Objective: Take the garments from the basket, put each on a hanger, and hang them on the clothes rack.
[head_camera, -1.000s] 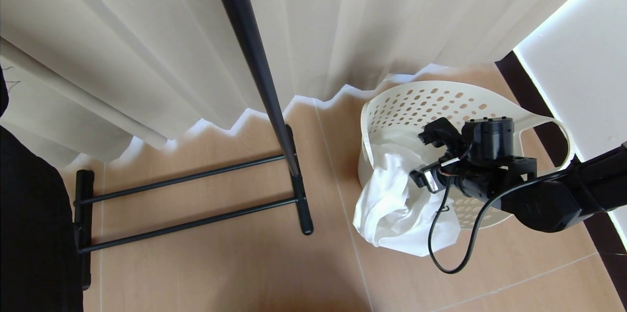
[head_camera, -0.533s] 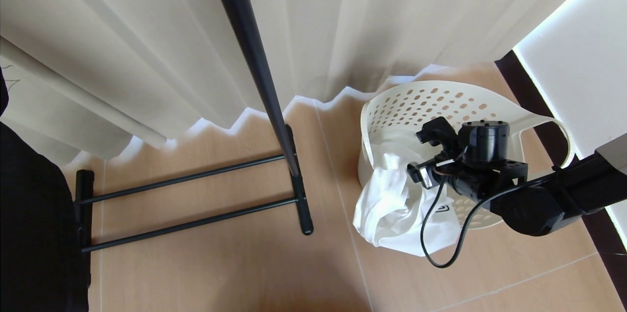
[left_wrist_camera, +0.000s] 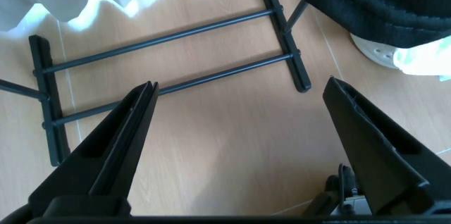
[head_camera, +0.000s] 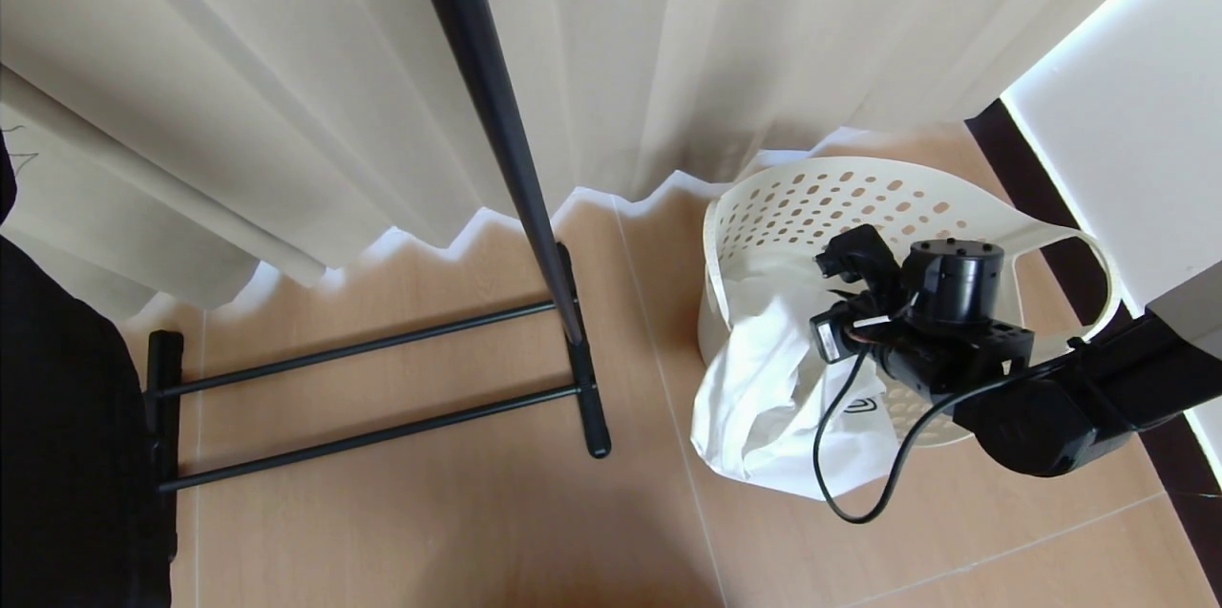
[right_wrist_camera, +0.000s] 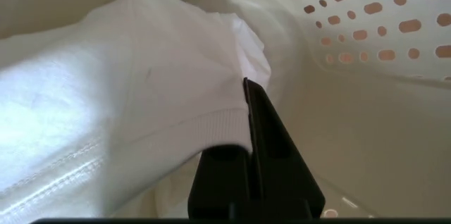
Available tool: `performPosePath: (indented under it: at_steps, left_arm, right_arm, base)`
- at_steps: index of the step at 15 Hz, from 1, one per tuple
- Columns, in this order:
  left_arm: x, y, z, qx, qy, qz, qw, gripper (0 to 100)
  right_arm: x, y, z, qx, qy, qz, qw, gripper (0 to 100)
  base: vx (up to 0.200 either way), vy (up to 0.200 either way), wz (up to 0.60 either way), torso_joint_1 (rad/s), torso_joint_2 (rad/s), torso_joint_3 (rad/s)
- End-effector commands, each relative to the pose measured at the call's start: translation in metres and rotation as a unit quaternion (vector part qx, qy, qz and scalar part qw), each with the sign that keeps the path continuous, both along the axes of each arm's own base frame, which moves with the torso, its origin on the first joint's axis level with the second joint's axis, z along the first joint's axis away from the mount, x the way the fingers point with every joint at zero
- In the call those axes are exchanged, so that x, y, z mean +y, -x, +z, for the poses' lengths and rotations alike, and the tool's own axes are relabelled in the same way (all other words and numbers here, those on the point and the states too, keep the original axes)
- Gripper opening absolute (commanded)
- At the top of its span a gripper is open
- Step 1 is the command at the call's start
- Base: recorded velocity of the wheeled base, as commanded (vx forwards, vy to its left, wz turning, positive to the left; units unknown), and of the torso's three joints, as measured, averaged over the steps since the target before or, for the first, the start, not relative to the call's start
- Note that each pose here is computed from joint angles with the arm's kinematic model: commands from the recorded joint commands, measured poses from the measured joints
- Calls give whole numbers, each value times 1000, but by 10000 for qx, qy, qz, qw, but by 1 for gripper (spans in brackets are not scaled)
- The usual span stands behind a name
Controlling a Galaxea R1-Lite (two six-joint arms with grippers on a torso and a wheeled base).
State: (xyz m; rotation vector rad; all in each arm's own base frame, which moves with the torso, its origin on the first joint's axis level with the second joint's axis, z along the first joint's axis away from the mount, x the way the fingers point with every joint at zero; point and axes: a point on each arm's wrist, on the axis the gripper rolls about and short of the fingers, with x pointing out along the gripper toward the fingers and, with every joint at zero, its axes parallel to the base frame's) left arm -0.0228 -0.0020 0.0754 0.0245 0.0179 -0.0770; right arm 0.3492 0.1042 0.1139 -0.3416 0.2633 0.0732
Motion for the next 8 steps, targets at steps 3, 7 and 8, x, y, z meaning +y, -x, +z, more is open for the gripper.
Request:
performPosePath:
  at_steps: [3,7,8]
  left_arm:
    - [0,0,0,-4,-11,-7,10000,100]
    - [0,0,0,-4,-11,-7,10000,100]
    - [0,0,0,-4,-11,-7,10000,100]
  right_arm:
    - [-4,52,49,-723,-241,248,9968,0]
    - [2,106,80,-1106,-407,691,9906,0]
    - [3,113,84,-1168,-431,760,9893,0]
  base:
    - [0,0,0,0,0,0]
    - [0,0,0,0,0,0]
    - [0,0,0,0,0,0]
